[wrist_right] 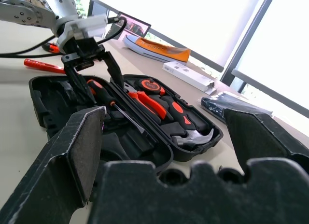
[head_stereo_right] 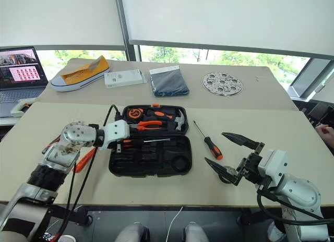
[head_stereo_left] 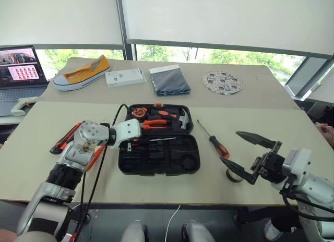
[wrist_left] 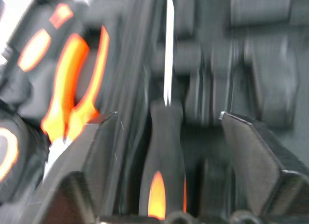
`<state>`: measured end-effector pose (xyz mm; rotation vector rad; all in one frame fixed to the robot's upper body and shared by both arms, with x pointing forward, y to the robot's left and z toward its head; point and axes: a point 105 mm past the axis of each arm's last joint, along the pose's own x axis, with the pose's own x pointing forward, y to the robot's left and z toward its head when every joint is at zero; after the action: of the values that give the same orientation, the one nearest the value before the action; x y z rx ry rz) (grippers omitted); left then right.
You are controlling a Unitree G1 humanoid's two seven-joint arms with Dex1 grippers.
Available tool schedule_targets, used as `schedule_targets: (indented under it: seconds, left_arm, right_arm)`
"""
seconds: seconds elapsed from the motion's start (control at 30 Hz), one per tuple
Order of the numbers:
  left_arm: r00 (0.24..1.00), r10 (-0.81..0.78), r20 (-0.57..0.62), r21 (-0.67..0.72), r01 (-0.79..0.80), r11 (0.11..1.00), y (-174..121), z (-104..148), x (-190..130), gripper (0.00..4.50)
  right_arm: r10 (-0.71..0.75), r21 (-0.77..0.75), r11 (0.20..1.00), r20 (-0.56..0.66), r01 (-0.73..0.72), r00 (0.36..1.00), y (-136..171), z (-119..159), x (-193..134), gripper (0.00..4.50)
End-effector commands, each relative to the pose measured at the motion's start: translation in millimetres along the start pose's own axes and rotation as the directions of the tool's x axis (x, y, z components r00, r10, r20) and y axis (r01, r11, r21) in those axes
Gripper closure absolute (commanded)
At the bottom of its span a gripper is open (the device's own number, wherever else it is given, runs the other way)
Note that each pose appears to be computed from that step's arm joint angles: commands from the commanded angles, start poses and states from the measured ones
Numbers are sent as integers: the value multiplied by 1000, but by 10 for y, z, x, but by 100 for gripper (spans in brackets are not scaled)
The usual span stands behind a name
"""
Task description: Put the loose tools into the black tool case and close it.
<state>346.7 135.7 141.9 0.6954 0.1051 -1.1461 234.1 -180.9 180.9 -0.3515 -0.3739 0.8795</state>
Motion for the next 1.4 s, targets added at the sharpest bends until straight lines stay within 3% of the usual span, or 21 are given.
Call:
schedule_targets:
  seconds: [0.03,0.1,0.37,0.8,0.87,0.97,1.07,1.17,1.27,1.37,1.4]
  left_arm:
    - [994,68,84,-92,-61,994,69,72,-113,122]
    - [991,102,92,-180,-84,980,78,6,-115,159]
    - [992,125,-12,-272,-123,954,-34,-269,91,438]
    - [991,53,-119,-319,-89,944,-241,-466,328,444]
    - [995,53,-85,-316,-78,946,-254,-433,302,444]
    - [992,112,59,-290,-90,953,-179,-257,208,444]
    - [954,179,240,-246,-119,962,-59,-38,-38,369]
    - [890,225,397,-213,-149,966,13,136,-410,258]
    - [886,222,407,-181,-161,970,-3,122,-564,140]
    - [913,212,350,-198,-149,969,-108,-36,-789,25]
    - [922,202,331,-205,-139,969,-150,-74,-831,5]
  right_arm:
    - [-1,-20,1000,25,2,1000,-7,110,0,0]
    - [-1,-16,1000,26,2,1000,4,107,3,0]
    - [-3,-14,1000,31,4,1000,-6,96,36,0]
    - [-18,3,1000,20,18,1000,5,38,33,0]
    - [-28,10,1000,17,27,999,6,32,29,0]
    - [-66,24,997,-5,67,998,-23,5,-29,0]
    - [-165,36,985,-30,166,986,-129,-23,-170,0]
    - [-261,35,963,-110,266,959,-201,-145,-419,0]
    - [-321,28,943,-185,331,929,-222,-262,-602,0]
    - [-455,17,866,-387,500,802,-251,-566,-1015,0]
    - [-477,13,844,-436,536,763,-244,-636,-1121,0]
